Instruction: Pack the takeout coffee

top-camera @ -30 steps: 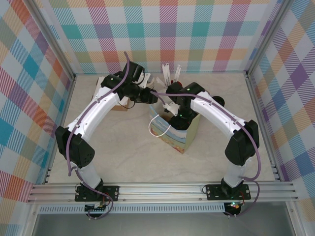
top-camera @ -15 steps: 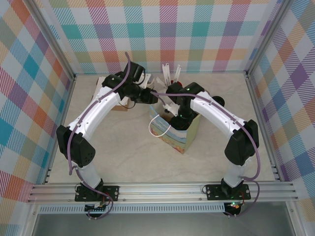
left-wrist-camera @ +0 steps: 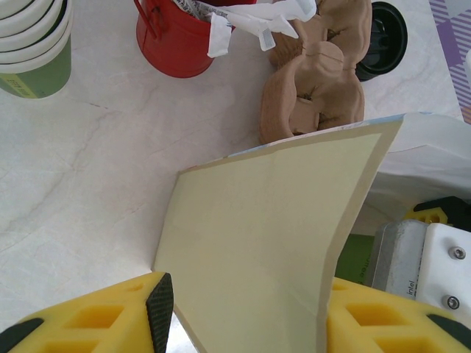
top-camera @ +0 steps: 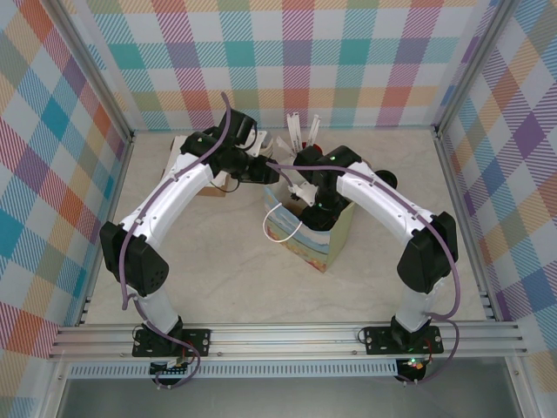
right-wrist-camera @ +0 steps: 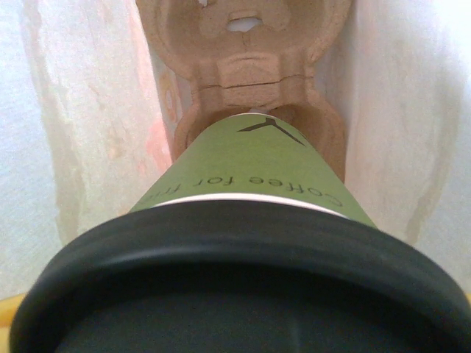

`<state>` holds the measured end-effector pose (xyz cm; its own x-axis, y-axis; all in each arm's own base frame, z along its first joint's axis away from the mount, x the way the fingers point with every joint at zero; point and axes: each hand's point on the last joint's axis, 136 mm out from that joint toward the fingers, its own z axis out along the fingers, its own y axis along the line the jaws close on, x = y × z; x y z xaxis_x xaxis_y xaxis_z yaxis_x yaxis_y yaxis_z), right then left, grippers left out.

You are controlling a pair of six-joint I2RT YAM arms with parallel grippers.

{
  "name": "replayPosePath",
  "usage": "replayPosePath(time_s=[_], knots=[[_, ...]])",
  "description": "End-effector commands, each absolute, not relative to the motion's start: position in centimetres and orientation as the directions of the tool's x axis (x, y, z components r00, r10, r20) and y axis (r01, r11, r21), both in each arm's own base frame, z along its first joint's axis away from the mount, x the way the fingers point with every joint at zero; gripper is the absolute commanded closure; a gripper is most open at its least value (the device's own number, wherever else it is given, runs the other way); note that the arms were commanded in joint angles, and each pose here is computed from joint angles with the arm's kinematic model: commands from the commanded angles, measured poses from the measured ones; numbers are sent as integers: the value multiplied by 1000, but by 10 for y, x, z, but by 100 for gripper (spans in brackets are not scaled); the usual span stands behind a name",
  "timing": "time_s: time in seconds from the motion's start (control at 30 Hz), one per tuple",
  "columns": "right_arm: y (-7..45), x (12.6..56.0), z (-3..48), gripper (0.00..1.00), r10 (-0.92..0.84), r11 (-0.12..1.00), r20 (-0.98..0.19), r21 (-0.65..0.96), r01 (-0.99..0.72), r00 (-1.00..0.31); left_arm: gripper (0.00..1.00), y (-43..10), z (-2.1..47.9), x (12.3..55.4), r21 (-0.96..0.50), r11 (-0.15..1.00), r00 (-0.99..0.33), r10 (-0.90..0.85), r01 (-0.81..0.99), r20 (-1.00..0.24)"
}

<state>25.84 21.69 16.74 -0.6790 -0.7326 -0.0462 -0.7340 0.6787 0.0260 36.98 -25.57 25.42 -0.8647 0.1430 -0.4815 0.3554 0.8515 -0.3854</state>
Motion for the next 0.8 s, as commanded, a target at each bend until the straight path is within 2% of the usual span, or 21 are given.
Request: replayPosePath(time_s=[0.0,0.77], knots=[[216,256,167,16,-740,672,-23,39,-740,-673,51,-252,260,374,-385,851,-862,142,358,-487],[216,256,164,16,-737,675,-14,45,-737,-676,51,-253,258,374,-387,851,-864,142,356,-483]])
